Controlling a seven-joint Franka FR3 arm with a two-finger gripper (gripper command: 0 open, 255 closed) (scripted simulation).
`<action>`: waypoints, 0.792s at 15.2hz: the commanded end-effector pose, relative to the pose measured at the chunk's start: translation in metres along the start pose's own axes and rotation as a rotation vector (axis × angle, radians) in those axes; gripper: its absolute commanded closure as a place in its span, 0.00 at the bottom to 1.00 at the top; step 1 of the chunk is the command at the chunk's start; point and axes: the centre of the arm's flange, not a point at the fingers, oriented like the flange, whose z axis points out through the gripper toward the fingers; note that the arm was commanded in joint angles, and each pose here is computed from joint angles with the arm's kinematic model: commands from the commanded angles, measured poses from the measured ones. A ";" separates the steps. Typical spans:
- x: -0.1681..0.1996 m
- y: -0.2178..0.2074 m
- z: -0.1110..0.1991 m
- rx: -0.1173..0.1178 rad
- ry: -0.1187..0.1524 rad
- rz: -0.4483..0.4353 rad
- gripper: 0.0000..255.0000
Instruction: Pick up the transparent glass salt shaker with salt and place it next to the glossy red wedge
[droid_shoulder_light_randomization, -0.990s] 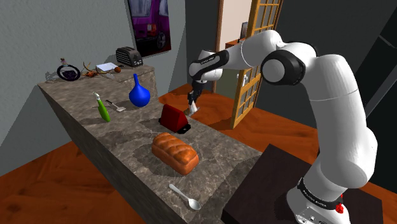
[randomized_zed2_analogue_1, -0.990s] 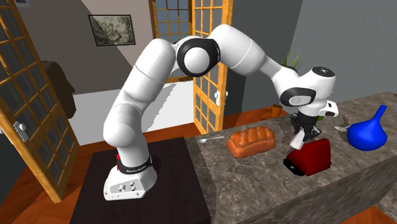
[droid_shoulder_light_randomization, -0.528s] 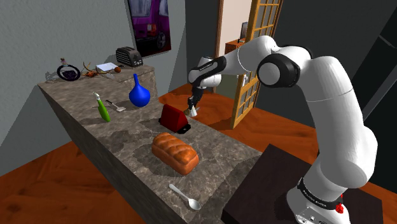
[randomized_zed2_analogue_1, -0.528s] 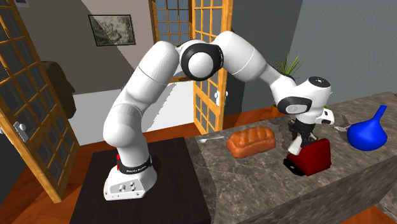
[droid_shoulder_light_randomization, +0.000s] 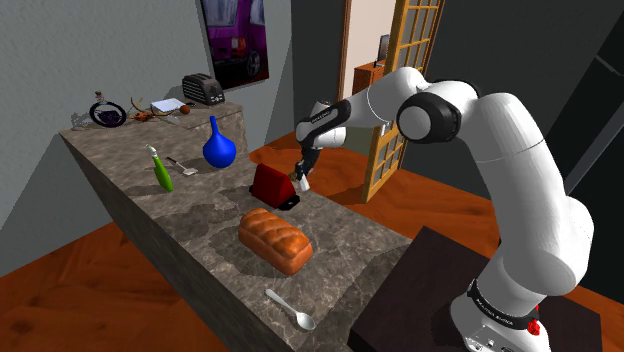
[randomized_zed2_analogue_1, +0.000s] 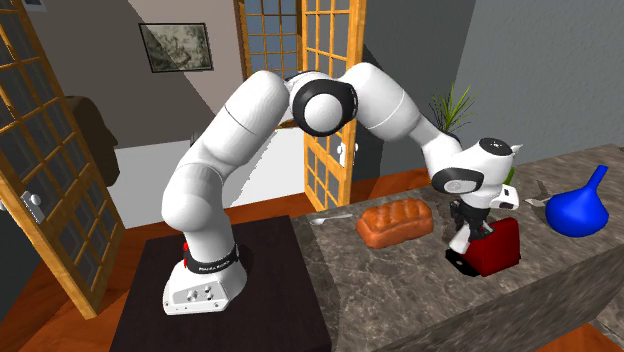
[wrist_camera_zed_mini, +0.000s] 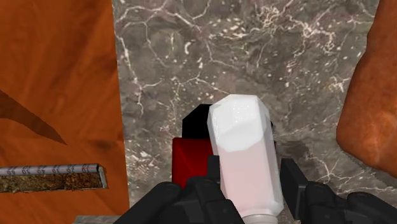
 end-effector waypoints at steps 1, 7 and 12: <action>-0.003 0.002 0.010 0.000 0.001 0.000 1.00; -0.011 0.005 0.040 0.000 0.001 0.000 1.00; -0.017 0.009 0.065 0.000 0.001 0.000 1.00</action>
